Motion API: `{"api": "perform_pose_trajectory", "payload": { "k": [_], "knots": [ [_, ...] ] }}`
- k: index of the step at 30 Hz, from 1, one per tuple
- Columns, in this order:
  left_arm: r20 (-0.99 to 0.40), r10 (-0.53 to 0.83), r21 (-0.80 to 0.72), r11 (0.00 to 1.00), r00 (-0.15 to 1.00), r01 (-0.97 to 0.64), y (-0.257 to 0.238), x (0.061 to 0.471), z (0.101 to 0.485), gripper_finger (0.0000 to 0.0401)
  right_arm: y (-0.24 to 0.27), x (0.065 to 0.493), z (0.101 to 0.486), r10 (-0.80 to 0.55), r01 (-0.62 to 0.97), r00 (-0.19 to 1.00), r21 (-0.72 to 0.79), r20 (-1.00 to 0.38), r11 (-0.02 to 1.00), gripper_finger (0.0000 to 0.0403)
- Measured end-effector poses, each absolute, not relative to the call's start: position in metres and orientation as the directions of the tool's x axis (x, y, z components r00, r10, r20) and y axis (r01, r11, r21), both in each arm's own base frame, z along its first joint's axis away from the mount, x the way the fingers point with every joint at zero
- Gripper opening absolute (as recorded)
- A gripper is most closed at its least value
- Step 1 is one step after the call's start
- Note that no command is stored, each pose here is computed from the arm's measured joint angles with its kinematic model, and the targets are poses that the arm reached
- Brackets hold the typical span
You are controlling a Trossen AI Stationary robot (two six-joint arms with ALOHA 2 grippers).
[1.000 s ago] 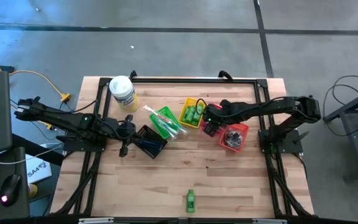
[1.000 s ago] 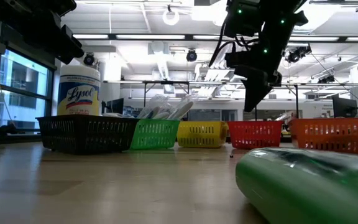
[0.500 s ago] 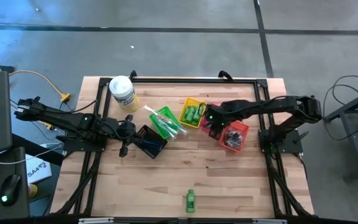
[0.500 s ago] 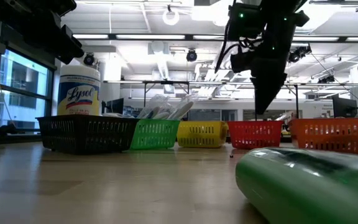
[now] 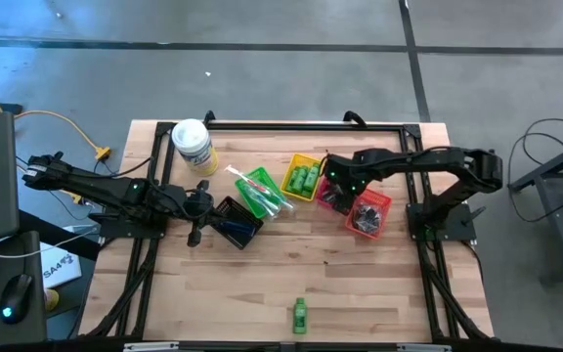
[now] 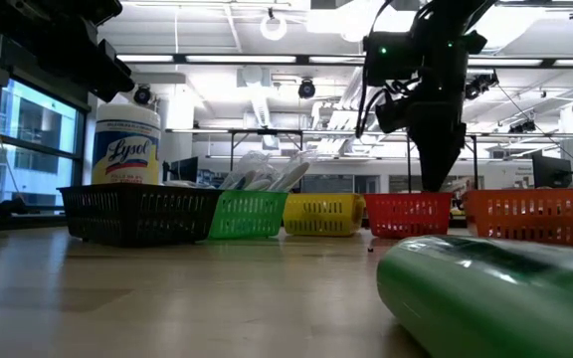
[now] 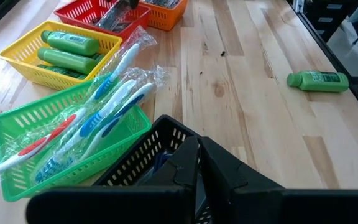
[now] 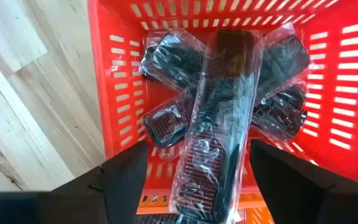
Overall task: Pick & Place Travel size toiletries
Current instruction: Put the black comb into the red bin
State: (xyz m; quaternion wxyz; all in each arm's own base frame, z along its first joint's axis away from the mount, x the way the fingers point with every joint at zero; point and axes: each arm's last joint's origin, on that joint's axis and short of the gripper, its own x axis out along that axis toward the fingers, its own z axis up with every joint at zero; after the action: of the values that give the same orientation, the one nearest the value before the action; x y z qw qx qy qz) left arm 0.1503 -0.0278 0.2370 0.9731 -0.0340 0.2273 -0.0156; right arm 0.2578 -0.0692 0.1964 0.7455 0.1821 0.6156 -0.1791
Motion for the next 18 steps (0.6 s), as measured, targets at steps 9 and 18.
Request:
{"api": "perform_pose_trajectory", "payload": {
  "k": [9,18],
  "knots": [
    [-0.441,-0.046,-0.072,0.997,0.896,0.015,-0.028,0.150,0.237,0.0017,-0.066,0.261,0.183,-0.076,0.461,0.091,-0.026,-0.993,0.887,0.0236],
    [-0.441,-0.046,-0.075,0.997,0.896,0.014,-0.028,0.150,0.237,0.0017,-0.070,0.264,0.168,-0.106,0.517,0.018,-0.081,-0.994,0.852,0.0174]
  ]
}}
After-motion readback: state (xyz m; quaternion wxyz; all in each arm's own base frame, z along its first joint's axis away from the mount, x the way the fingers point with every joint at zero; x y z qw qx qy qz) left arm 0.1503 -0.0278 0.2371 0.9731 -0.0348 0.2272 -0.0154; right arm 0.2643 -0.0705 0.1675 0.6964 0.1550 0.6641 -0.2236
